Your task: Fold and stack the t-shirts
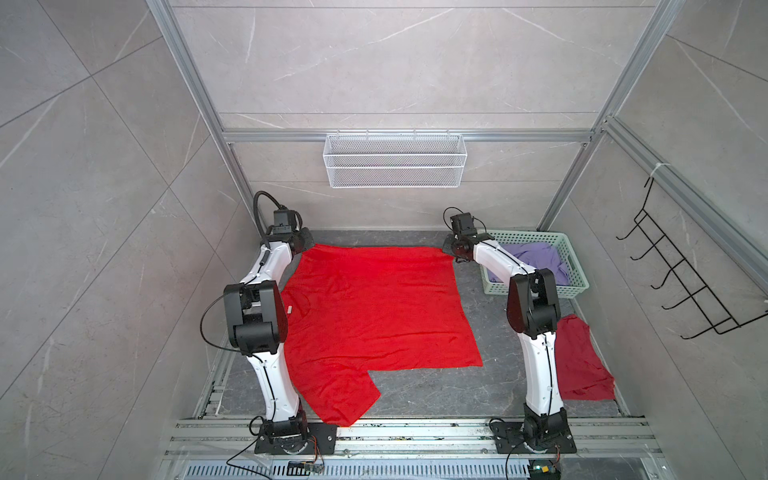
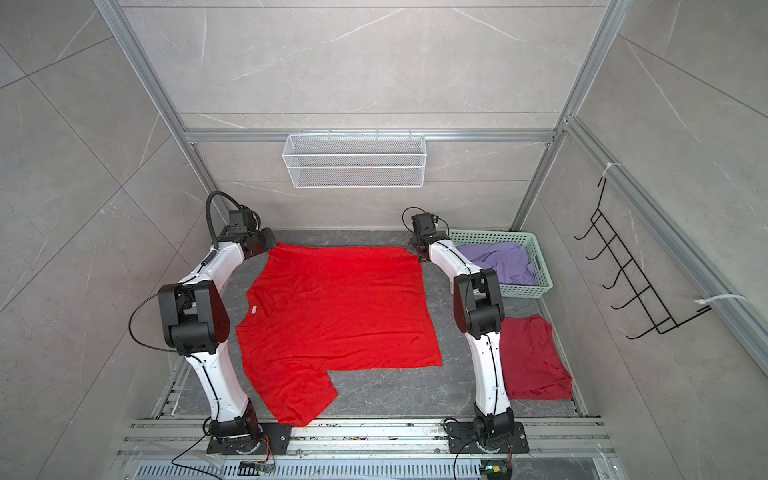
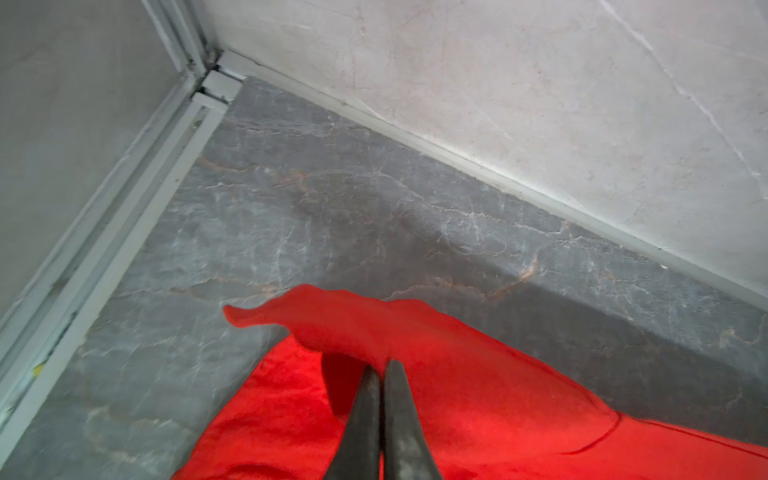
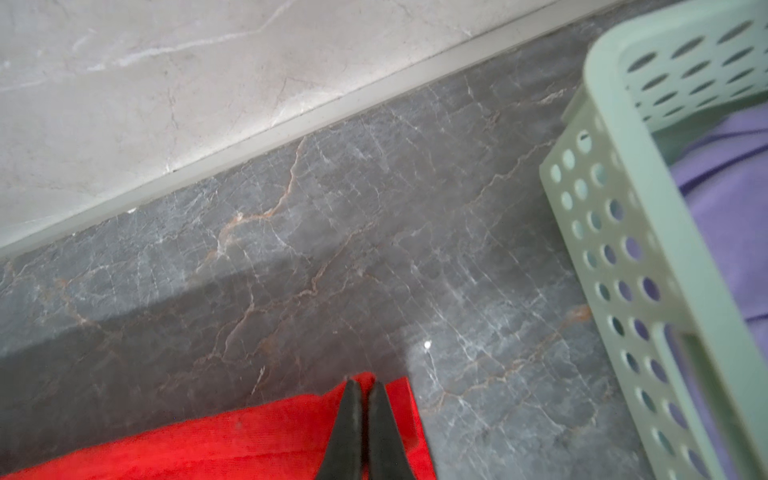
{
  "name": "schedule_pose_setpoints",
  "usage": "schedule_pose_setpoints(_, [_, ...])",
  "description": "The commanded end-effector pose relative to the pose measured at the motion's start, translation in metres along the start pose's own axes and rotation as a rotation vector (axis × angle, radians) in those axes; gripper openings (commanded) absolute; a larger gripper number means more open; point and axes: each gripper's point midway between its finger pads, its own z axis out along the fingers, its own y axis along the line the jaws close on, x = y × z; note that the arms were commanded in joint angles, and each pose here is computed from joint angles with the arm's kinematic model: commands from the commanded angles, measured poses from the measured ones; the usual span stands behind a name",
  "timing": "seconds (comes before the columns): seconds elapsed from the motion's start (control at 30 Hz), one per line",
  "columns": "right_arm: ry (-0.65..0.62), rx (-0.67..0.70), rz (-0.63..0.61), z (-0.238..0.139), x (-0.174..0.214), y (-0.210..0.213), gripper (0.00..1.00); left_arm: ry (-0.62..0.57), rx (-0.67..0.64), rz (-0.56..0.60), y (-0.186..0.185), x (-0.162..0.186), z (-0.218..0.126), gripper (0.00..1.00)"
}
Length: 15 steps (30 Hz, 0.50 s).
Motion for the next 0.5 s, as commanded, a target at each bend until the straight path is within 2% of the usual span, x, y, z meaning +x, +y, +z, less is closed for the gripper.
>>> schedule_pose_setpoints(0.0, [-0.054,-0.036,0.003,-0.023,-0.017,0.005,0.00,-0.048,-0.056,0.001,0.012,-0.011,-0.031,0.00])
schedule_pose_setpoints(0.47, [0.024,-0.068,0.015,-0.023,0.026,-0.007,0.00,-0.002,-0.138,-0.057,0.038,0.041,-0.055,0.00])
